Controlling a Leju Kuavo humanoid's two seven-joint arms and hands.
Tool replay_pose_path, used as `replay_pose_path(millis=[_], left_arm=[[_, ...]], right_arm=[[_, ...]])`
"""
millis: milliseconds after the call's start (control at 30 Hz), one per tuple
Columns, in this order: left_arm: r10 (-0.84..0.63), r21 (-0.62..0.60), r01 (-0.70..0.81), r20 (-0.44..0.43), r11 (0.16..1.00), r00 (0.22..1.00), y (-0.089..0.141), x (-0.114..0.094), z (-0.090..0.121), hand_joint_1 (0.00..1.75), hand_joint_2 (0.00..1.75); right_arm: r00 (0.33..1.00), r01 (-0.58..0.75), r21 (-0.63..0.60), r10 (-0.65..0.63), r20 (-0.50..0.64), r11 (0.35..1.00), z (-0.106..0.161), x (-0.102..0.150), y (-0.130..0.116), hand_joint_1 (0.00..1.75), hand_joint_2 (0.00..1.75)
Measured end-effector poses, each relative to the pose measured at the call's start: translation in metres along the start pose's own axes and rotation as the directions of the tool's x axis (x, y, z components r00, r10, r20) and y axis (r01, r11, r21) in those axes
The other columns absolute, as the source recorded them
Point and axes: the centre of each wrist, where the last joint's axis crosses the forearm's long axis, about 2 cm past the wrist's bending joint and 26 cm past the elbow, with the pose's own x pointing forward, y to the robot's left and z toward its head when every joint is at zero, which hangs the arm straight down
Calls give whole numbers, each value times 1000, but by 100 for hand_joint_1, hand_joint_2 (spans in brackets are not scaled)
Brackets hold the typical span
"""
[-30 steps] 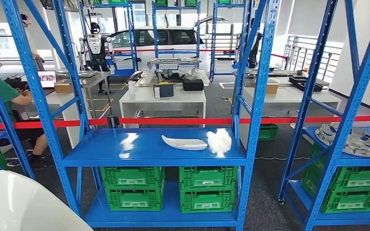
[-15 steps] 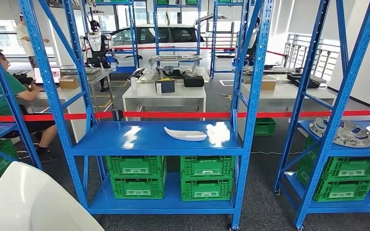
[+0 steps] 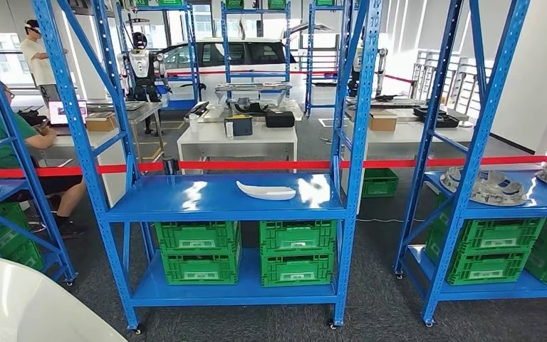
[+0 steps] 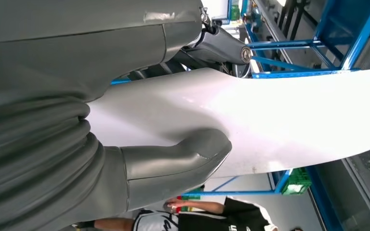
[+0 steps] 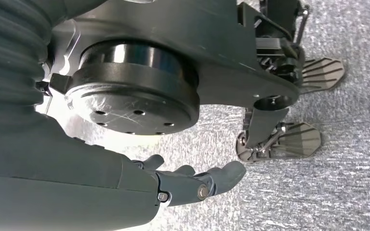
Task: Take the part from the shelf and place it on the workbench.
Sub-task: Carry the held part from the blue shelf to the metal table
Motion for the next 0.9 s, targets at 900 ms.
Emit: replay_pose_path(millis=[900], left_arm=[[-9,56,9,-2,998,1000,-6,14,15,175,175]], right_arm=[[996,-73,13,73,48,997,0,5,6,0,175]])
